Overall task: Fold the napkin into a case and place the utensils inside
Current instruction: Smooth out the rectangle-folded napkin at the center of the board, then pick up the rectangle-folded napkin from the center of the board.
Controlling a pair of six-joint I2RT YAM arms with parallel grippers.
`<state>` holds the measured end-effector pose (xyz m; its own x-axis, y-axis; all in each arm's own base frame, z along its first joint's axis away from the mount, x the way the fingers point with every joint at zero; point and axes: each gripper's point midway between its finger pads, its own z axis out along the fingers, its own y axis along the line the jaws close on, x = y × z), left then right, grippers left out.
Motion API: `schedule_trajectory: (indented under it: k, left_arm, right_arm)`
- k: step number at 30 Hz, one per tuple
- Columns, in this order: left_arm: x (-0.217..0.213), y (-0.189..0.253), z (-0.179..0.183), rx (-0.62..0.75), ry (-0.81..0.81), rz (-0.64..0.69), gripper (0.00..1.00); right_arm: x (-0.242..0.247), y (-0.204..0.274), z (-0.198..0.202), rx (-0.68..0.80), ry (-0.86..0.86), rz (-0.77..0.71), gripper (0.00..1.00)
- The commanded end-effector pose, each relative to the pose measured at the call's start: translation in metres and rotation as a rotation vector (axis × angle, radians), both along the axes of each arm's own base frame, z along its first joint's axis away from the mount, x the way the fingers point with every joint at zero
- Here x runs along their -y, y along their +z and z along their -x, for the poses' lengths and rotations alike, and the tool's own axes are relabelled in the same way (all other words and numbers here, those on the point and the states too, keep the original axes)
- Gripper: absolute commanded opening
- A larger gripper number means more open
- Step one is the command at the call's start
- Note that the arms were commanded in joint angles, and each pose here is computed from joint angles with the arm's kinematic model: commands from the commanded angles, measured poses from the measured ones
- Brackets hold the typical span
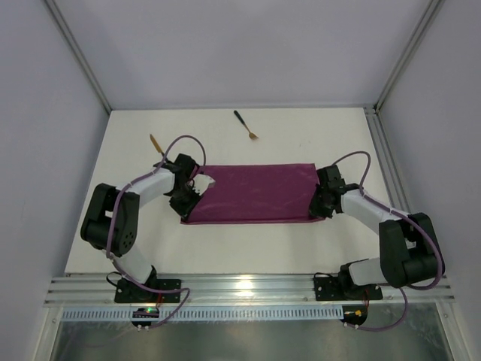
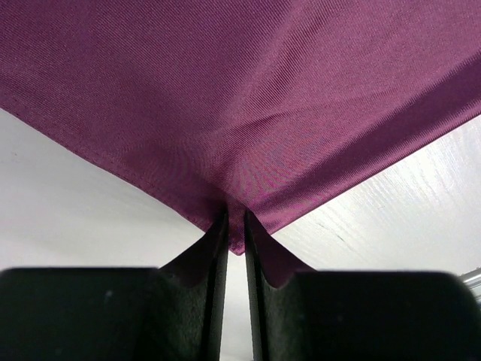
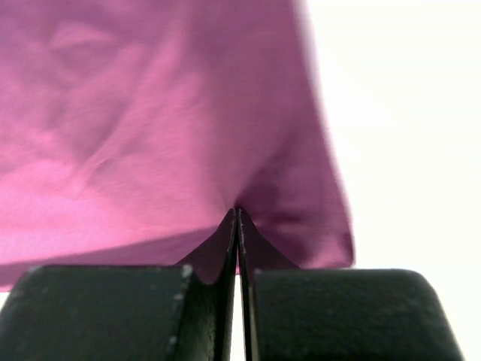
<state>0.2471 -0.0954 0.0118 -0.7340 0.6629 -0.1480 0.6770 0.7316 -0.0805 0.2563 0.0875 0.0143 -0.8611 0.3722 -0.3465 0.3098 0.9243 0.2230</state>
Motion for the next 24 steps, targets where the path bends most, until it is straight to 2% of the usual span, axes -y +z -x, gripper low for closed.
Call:
schedule_trajectory:
  k: [1, 7, 12, 15, 16, 19, 24]
  left_arm:
    - [-0.011, -0.027, 0.006, -0.011, -0.029, -0.046, 0.16]
    - [-0.001, -0.022, 0.003, 0.002, -0.042, 0.010, 0.18]
    - [0.010, -0.001, -0.006, 0.047, -0.047, 0.071, 0.21]
    - [0.015, 0.016, -0.010, 0.073, -0.049, 0.099, 0.25]
    - [0.016, 0.020, -0.011, 0.078, -0.050, 0.104, 0.27]
    - [0.017, 0.034, -0.011, 0.095, -0.053, 0.112, 0.29]
    - [0.010, 0.039, -0.008, 0.108, -0.051, 0.089, 0.30]
  right_arm:
    - [0.031, -0.007, 0.021, -0.053, -0.100, 0.070, 0.04]
    - [0.050, 0.020, 0.017, -0.002, -0.151, 0.111, 0.04]
    - [0.059, 0.048, 0.013, 0.063, -0.194, 0.102, 0.04]
    - [0.059, 0.053, 0.014, 0.085, -0.215, 0.082, 0.12]
    - [0.058, 0.052, 0.015, 0.083, -0.224, 0.070, 0.22]
    - [0.052, 0.042, 0.018, 0.067, -0.229, 0.028, 0.40]
    - [0.045, 0.028, 0.014, 0.066, -0.253, -0.027, 0.44]
